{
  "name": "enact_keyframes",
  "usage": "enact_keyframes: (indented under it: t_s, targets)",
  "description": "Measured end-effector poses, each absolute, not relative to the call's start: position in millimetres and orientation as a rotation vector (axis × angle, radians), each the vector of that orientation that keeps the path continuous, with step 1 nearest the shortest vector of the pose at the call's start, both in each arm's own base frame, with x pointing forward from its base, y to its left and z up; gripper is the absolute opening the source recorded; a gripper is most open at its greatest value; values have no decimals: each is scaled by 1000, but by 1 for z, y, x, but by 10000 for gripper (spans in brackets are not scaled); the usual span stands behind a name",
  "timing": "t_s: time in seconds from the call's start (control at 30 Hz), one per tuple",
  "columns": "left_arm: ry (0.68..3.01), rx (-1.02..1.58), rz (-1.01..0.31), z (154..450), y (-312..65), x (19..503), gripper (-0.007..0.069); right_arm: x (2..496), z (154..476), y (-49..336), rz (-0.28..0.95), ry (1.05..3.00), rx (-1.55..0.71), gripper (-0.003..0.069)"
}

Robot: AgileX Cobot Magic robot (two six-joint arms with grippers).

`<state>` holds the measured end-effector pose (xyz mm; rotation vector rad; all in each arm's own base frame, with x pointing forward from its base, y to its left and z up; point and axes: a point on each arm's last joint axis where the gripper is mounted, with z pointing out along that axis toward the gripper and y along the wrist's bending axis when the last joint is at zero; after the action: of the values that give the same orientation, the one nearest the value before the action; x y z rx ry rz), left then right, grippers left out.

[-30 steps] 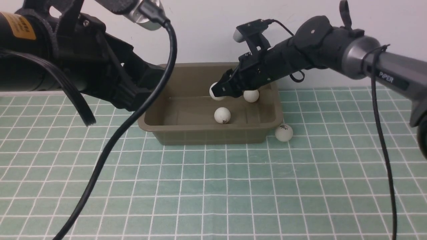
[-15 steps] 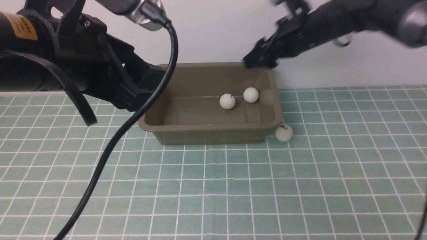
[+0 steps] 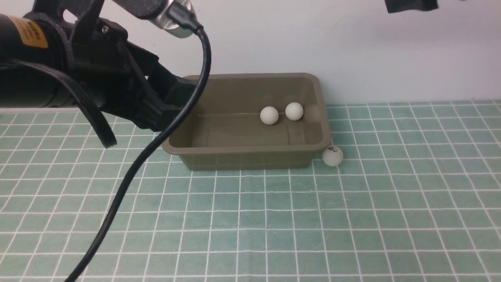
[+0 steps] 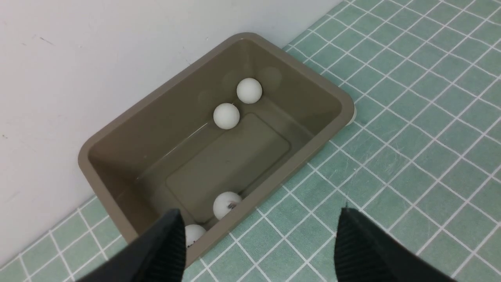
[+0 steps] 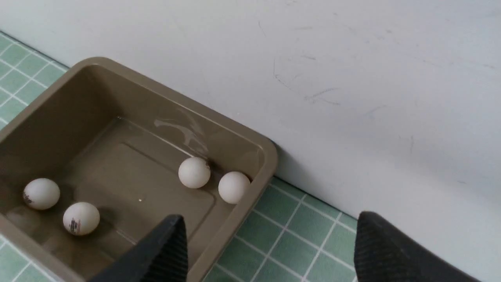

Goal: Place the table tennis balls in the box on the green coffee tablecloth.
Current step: 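Reach for and grasp a ping pong ball on the table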

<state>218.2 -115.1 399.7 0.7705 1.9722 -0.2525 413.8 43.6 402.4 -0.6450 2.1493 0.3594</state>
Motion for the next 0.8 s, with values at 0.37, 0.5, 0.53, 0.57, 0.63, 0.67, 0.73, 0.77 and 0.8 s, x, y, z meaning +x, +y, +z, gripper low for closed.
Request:
enact_keyframes:
  t_s: [0.37, 0.5, 0.53, 0.57, 0.63, 0.67, 0.73, 0.77, 0.8]
  targets:
    - [1991, 773, -254, 395, -117, 223, 459, 402, 368, 45, 426, 2305, -722, 514]
    - [2005, 777, -253, 391, -119, 227, 459, 401, 333, 45, 421, 2321, -845, 514]
    - [2010, 779, -253, 390, -120, 228, 459, 399, 319, 46, 428, 2313, -899, 514]
    - [2014, 780, -253, 389, -120, 229, 459, 398, 311, 47, 423, 2289, -956, 514]
    - [2021, 782, -253, 387, -121, 231, 459, 396, 294, 48, 413, 2240, -1059, 514]
    - [2026, 783, -253, 386, -122, 232, 459, 395, 288, 49, 406, 2216, -1099, 514]
    - [2035, 786, -252, 383, -122, 234, 459, 393, 273, 50, 379, 2157, -1175, 514]
    - [2037, 786, -252, 383, -123, 235, 459, 393, 267, 50, 373, 2124, -1216, 514]
    - [2038, 787, -252, 382, -123, 235, 459, 394, 259, 50, 353, 2092, -1261, 514]
